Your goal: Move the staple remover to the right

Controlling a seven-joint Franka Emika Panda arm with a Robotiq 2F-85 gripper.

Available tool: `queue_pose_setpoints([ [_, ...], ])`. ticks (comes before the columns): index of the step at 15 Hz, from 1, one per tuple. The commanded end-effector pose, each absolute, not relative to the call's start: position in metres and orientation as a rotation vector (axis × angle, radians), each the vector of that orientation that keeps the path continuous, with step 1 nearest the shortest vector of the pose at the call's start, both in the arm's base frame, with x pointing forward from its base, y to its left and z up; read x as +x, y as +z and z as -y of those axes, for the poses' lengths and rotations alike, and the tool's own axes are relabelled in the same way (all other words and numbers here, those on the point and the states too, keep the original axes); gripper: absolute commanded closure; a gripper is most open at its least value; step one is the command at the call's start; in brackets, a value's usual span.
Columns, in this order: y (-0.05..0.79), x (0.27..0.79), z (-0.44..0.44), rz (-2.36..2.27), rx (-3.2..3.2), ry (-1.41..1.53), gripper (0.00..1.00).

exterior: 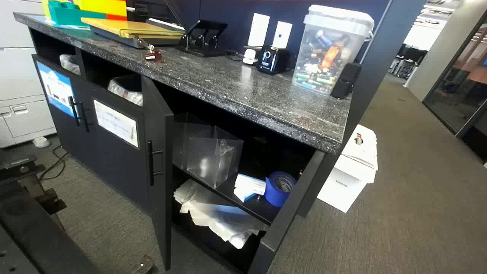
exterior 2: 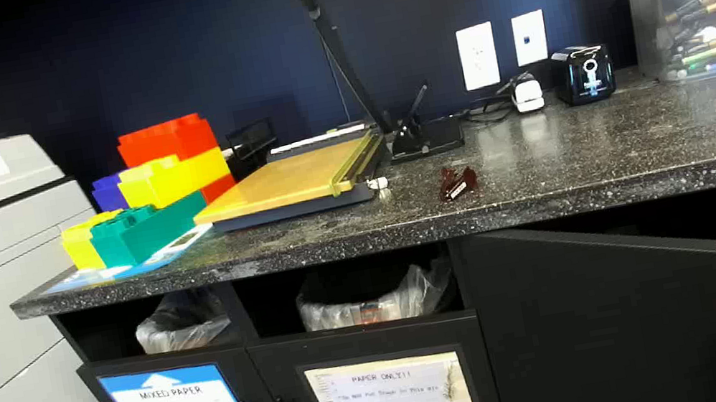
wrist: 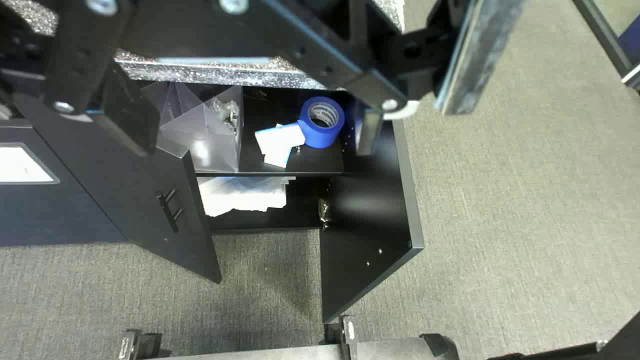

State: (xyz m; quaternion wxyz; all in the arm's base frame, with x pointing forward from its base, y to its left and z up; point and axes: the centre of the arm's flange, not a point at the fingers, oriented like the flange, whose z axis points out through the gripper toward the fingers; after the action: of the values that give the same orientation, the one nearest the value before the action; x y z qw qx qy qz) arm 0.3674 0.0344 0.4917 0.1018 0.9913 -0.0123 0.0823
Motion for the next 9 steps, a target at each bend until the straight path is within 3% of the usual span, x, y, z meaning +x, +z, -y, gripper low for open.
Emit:
queue_pose_setpoints([
  [1, 0.492, 0.367, -0.034, 0.036, 2.927, 0.243, 0.00],
  [9, 0.479, 0.461, -0.121, 0.076, 2.949, 0.213, 0.00],
])
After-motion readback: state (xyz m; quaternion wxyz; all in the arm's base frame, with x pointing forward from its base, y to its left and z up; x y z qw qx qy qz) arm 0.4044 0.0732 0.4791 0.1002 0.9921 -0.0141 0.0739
